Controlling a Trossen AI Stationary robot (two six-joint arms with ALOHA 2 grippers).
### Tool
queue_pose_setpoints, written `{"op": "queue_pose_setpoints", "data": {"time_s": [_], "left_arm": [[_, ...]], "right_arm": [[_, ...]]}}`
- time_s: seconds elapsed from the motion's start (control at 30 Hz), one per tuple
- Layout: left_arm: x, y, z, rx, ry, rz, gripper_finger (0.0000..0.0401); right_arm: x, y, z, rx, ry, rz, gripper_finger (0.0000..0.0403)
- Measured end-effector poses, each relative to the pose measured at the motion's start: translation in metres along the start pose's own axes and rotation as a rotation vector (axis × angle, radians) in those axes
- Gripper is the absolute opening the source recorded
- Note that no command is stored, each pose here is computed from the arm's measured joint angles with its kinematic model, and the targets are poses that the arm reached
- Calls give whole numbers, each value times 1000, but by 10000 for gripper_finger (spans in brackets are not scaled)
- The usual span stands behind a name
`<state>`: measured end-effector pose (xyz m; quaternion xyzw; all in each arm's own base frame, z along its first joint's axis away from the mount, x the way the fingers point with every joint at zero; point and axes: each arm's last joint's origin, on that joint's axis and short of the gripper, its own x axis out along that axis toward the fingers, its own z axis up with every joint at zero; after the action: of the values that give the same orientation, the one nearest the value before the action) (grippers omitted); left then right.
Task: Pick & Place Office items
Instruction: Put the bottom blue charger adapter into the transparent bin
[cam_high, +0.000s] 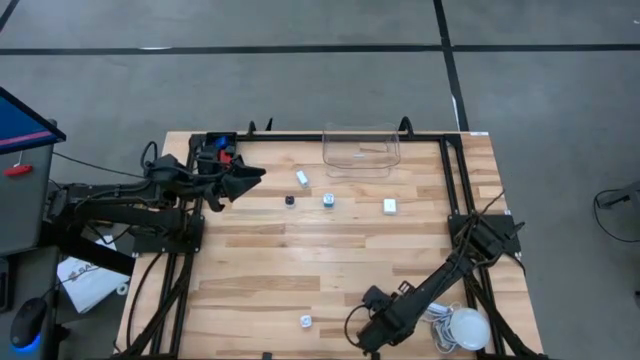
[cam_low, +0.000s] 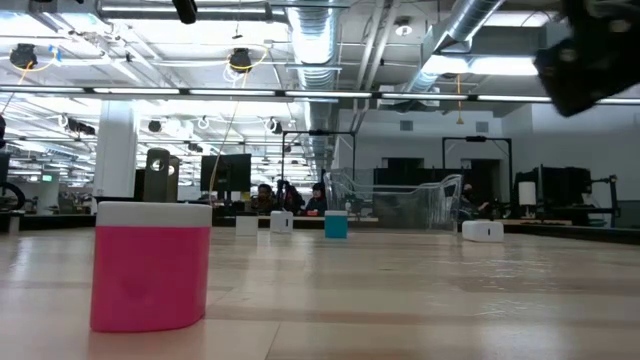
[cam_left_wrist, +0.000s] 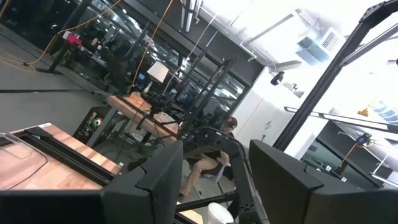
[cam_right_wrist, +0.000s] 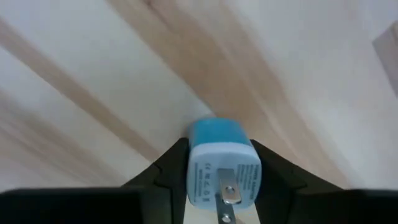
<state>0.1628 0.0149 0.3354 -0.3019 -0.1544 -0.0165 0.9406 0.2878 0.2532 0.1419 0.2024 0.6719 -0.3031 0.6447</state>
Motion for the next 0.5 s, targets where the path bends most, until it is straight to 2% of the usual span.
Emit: {"op": "queue_pose_setpoints", "data": {"time_s": [0.1,0.23,0.37,0.5], "left_arm": [[-1,0,1,1,-4,-3,182],[0,0,0,12,-3,-2,182],[0,0,0,27,-5,3,182],[0,0,1,68,-17,21,182]], "right_arm": [[-12,-3,16,45,-27,37,123],[-47,-22,50,144,-130,120,123],[-93,-62,92,253,-291,205,123],[-132,-118,141,335,-427,244,123]]}}
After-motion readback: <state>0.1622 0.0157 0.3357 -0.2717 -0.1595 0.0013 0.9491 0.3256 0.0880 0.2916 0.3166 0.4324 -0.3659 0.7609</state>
